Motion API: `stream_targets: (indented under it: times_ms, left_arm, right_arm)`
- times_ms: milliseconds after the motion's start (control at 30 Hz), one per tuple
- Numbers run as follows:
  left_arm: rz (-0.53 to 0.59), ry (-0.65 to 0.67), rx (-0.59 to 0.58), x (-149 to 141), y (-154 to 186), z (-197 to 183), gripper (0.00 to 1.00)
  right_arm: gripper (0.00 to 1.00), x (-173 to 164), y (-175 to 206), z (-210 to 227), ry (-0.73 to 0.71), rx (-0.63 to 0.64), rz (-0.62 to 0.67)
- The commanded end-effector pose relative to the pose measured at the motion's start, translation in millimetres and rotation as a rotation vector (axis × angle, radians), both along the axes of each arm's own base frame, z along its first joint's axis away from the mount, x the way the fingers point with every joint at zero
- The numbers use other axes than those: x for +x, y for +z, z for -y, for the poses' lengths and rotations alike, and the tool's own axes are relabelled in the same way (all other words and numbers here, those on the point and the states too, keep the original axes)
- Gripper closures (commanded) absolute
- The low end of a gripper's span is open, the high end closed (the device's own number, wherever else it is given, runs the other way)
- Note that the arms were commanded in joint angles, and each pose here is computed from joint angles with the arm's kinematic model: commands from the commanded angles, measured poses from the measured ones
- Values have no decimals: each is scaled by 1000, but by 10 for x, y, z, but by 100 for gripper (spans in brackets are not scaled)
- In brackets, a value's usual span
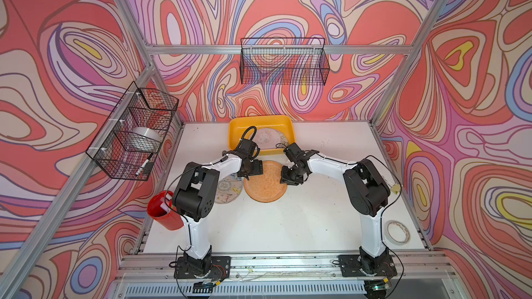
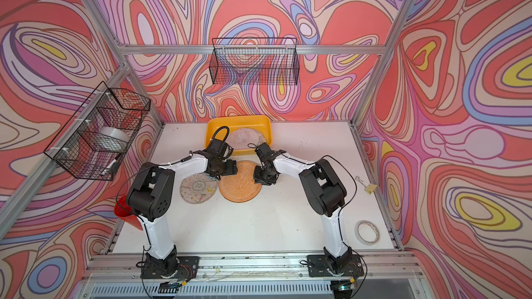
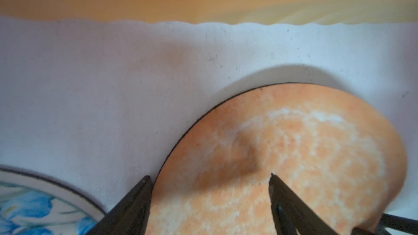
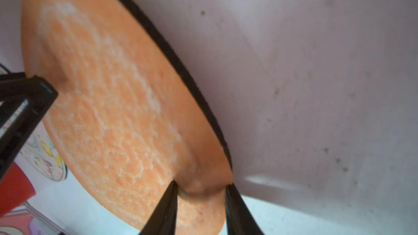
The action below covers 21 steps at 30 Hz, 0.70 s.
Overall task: Put the coasters into the storage box
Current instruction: Pick up the coaster from the center of the board.
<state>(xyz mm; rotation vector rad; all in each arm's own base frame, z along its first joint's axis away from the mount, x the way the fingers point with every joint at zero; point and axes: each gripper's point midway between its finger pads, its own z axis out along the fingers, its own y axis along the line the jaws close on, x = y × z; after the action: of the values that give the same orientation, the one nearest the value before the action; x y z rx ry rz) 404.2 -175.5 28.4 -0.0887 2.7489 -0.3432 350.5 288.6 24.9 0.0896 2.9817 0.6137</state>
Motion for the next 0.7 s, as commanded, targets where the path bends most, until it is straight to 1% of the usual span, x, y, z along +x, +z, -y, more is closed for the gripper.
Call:
stream_targets:
  times_ms: [0, 67, 100, 200, 267, 400, 567, 667]
  left_arm:
    - [-218, -28, -33, -555, -332, 114, 19]
    - [-217, -30, -39, -566, -321, 124, 19]
    - [-216, -30, -40, -565, -319, 121, 19]
    - [-214, -30, -46, -569, -294, 128, 19]
    - [-214, -32, -49, -578, -281, 137, 19]
    - [-209, -34, -54, -583, -246, 146, 18]
    - [-182, -21, -40, -543, -130, 105, 10]
    - [-158, -2, -57, -489, -9, 82, 5]
  right_arm:
    - [77, -72, -193, -187, 38, 25, -24]
    - [86, -62, -190, -191, 36, 28, -21]
    - [89, -59, -190, -192, 36, 28, -18]
    - [93, -43, -176, -196, 32, 30, -12]
    - [100, -28, -153, -204, 30, 36, -4]
    - [100, 4, -95, -214, 26, 45, 17]
    - [100, -14, 93, -178, 34, 45, 44]
    - [100, -63, 229, -132, 46, 39, 58]
